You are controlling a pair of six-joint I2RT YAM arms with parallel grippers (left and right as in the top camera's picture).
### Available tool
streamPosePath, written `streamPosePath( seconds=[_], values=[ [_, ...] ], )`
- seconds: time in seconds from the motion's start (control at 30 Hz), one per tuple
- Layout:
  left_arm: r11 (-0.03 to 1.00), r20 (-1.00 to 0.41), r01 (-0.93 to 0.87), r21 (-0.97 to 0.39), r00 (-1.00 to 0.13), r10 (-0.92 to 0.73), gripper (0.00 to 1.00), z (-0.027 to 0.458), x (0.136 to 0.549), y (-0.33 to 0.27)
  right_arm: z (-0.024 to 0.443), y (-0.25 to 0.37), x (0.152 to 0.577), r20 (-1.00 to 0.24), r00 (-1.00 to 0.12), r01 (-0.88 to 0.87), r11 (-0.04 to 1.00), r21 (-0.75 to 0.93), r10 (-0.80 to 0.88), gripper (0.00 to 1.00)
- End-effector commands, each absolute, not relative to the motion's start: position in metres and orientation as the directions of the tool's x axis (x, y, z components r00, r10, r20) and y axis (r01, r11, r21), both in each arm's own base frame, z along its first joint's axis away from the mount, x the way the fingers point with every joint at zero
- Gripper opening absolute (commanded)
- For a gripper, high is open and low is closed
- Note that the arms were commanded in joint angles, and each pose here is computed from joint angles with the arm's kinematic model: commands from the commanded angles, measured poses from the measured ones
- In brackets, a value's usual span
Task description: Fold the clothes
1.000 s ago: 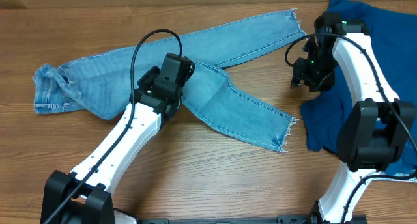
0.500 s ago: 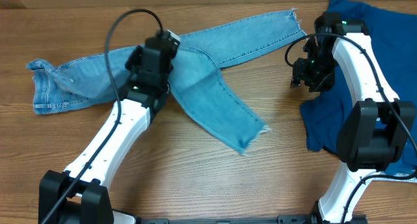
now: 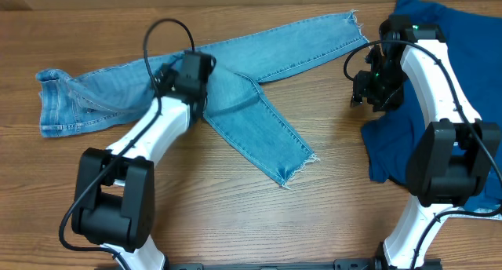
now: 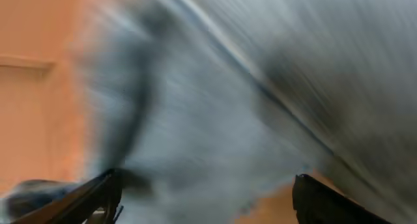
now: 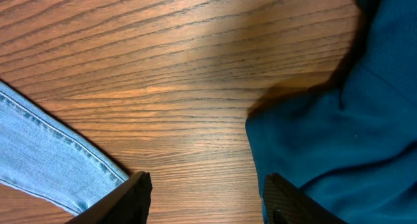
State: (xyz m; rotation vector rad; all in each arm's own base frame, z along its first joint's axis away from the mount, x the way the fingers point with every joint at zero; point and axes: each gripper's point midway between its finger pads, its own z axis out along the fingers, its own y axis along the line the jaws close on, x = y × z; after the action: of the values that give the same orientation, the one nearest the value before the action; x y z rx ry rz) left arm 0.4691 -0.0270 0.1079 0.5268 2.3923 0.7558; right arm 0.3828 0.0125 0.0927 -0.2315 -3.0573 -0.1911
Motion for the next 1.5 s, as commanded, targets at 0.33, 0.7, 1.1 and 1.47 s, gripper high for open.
streamPosePath(
  seconds=[0.33,0.7,1.1,1.47],
  values=[
    [0.971,-0.407,0.169,0.169,-0.885,0.225,0.45,0.175,0.438,-0.056,0.097,0.012,0.383,0.067,-0.985,0.164,0.978,0.126,0.156,0.59],
    [0.991,-0.021,0.119,0.06,-0.993,0.12,0.07,0.121,0.339,-0.059,0.097,0.012,0.383,0.067,-0.985,0.164,0.978,0.126,0.156,0.59],
    [0.954,-0.549,-0.269,0.129,-0.821,-0.158,0.17,0.101,0.47,0.056,0.097,0.012,0.379,0.085,-0.984,0.166,0.978,0.124,0.156,0.59],
    [0.969,-0.454,-0.226,0.102,-0.877,-0.157,0.09,0.111,0.473,0.061,0.097,0.012,0.375,0.102,-0.982,0.168,0.978,0.121,0.156,0.59]
  ],
)
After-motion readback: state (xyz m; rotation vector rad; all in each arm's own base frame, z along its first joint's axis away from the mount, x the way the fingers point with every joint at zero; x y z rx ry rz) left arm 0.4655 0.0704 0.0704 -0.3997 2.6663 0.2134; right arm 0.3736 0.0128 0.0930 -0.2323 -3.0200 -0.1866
